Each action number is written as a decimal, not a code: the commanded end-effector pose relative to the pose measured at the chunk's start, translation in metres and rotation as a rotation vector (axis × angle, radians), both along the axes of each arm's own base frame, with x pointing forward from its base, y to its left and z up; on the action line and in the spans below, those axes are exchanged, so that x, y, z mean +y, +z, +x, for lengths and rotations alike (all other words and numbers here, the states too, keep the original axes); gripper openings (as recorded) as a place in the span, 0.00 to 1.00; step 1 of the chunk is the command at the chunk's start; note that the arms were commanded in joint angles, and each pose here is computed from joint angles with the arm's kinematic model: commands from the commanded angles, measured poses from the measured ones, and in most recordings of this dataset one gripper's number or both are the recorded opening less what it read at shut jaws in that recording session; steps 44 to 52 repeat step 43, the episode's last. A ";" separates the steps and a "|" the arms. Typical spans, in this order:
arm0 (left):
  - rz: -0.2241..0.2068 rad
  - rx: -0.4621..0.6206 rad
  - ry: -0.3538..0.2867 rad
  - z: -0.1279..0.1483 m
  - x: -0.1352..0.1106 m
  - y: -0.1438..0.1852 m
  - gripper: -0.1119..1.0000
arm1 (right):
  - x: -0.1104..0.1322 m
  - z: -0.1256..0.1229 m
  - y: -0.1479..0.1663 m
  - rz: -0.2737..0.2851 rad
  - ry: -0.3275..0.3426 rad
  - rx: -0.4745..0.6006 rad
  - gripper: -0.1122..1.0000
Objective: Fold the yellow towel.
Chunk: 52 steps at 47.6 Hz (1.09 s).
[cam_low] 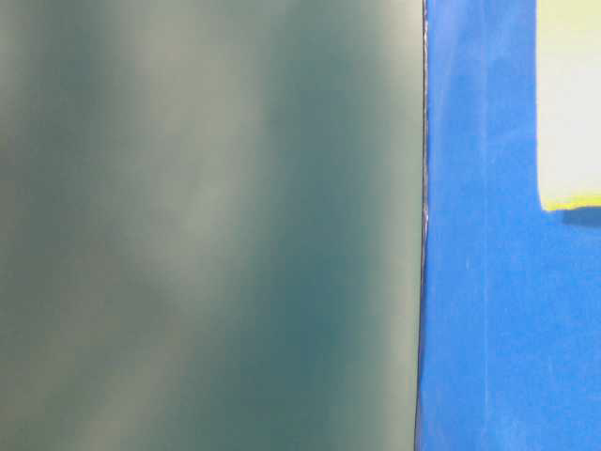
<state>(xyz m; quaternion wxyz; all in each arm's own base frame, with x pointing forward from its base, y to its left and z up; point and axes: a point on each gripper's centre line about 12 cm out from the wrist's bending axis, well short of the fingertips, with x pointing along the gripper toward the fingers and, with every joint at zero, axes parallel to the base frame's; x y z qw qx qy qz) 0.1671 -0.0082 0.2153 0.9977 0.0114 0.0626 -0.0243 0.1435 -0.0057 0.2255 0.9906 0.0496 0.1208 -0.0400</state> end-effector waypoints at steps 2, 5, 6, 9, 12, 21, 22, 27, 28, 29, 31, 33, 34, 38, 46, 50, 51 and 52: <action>-0.003 -0.011 0.007 0.001 0.001 0.004 0.68 | 0.000 0.002 0.003 0.002 0.002 -0.002 0.62; -0.004 -0.012 0.007 0.001 0.001 0.005 0.68 | 0.000 0.002 0.003 0.002 0.002 -0.002 0.62; -0.004 -0.012 0.007 0.001 0.001 0.005 0.68 | 0.000 0.002 0.003 0.002 0.002 0.000 0.62; -0.005 -0.011 0.007 0.001 0.001 0.004 0.68 | 0.000 0.002 0.003 0.000 0.002 0.000 0.62; -0.005 -0.014 0.007 0.001 0.001 0.005 0.68 | 0.000 0.002 0.003 0.002 0.002 0.000 0.62; -0.004 -0.008 0.006 0.000 0.001 0.005 0.68 | 0.000 0.002 0.003 0.002 0.003 -0.002 0.62; -0.004 -0.008 0.006 0.000 0.001 0.005 0.68 | 0.001 0.002 0.003 0.002 0.004 -0.003 0.62; -0.004 -0.009 0.006 0.000 0.001 0.006 0.68 | 0.001 0.002 0.004 0.002 0.004 -0.004 0.62; -0.004 -0.011 0.006 0.000 0.001 0.006 0.68 | 0.000 0.002 0.004 0.001 0.002 -0.004 0.62; -0.004 -0.011 0.006 0.000 0.001 0.006 0.68 | 0.001 0.002 0.003 0.001 0.004 -0.003 0.62; -0.004 -0.012 0.006 0.000 0.001 0.006 0.68 | 0.001 0.002 0.004 0.001 0.004 -0.004 0.62; -0.004 -0.012 0.006 0.000 0.001 0.006 0.68 | 0.001 0.002 0.004 0.001 0.004 -0.004 0.62; -0.004 -0.012 0.006 0.000 0.001 0.006 0.68 | 0.001 0.002 0.004 0.002 0.004 -0.004 0.62; -0.002 -0.014 0.006 0.000 0.001 0.007 0.68 | 0.001 0.002 0.004 0.001 0.005 -0.006 0.62; -0.002 -0.012 0.006 0.000 0.001 0.006 0.67 | 0.001 0.002 0.003 0.001 0.005 -0.004 0.62; -0.002 -0.012 0.006 0.000 0.001 0.006 0.67 | 0.001 0.002 0.003 0.001 0.005 -0.004 0.62; -0.002 -0.012 0.006 0.000 0.001 0.006 0.67 | 0.001 0.002 0.003 0.001 0.005 -0.004 0.62; -0.002 -0.012 0.006 0.000 0.001 0.006 0.67 | 0.001 0.002 0.003 0.001 0.005 -0.004 0.62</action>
